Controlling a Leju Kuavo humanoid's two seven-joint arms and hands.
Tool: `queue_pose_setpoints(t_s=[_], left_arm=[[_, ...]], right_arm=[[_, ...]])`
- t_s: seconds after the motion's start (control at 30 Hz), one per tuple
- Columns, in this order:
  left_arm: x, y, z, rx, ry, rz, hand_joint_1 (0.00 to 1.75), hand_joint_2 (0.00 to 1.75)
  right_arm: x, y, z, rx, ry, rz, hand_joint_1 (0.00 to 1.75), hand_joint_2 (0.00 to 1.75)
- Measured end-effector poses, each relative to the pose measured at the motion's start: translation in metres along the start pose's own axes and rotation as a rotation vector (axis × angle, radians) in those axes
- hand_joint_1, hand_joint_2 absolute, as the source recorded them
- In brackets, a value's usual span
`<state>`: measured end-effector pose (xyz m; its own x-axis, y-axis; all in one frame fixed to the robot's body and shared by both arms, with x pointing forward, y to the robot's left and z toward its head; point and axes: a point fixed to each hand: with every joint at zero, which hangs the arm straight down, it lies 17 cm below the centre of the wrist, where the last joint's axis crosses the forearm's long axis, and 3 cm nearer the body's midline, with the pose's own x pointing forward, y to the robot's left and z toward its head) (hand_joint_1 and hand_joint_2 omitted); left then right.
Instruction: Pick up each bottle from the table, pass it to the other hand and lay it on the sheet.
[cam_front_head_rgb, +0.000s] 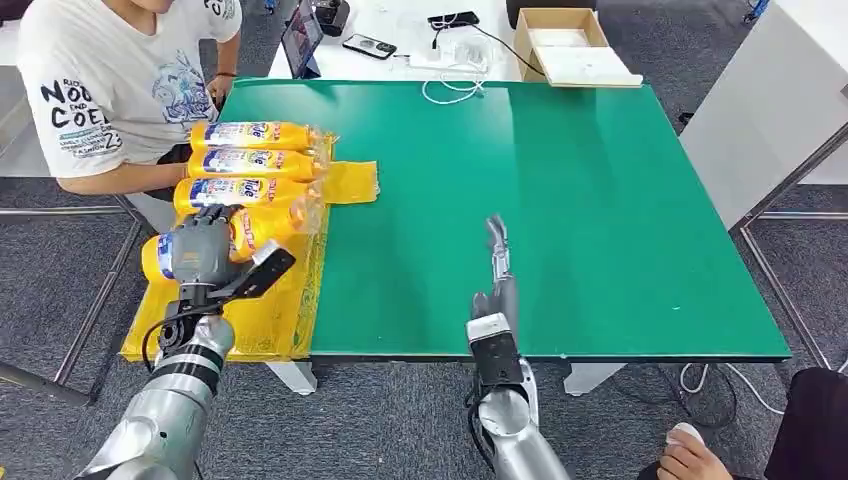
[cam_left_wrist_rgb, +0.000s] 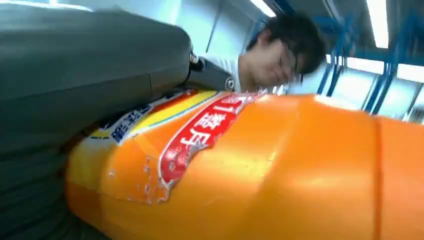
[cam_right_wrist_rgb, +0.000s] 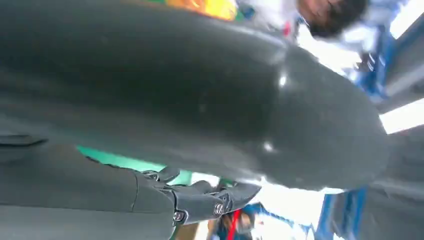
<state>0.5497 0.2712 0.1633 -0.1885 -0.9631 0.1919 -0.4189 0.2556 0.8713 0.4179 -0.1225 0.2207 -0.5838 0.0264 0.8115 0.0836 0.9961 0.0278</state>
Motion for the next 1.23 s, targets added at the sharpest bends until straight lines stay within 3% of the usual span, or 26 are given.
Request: queue_pose_setpoints(t_s=[0.13, 0.33, 0.77, 0.93, 0.97, 1.1, 1.17, 1.23], left_arm=[[-0.012, -0.019, 0.013, -0.083, 0.015, -0.098, 1.75, 1.75], [-0.010, -0.042, 0.026, -0.167, -0.044, -0.157, 1.75, 1.75], [-0.011, -0.061, 0.038, -0.235, -0.063, -0.153, 1.75, 1.75], [-0.014, -0.089, 0.049, -0.372, -0.040, -0.131, 1.75, 1.75], [-0.016, -0.092, 0.049, -0.393, -0.028, -0.116, 0.00, 0.00], [-0.023, -0.103, 0.051, -0.477, 0.037, -0.029, 0.00, 0.00], [-0.026, -0.120, 0.060, -0.601, 0.121, 0.125, 0.00, 0.00], [-0.024, -0.125, 0.063, -0.640, 0.144, 0.190, 0.00, 0.00]], right_arm=[[0.026, -0.015, -0.013, -0.070, -0.067, 0.012, 0.00, 0.00], [0.040, -0.016, -0.018, -0.077, -0.105, 0.000, 0.00, 0.00], [0.046, -0.013, -0.018, -0.071, -0.113, -0.024, 0.00, 0.00], [0.041, -0.004, -0.015, -0.040, -0.100, -0.033, 0.00, 0.00], [0.039, -0.002, -0.014, -0.033, -0.096, -0.033, 0.00, 0.00], [0.031, 0.007, -0.010, 0.004, -0.075, -0.034, 0.00, 0.00], [0.022, 0.015, -0.006, 0.036, -0.049, -0.038, 0.00, 0.00], [0.017, 0.020, -0.003, 0.049, -0.034, -0.038, 0.00, 0.00]])
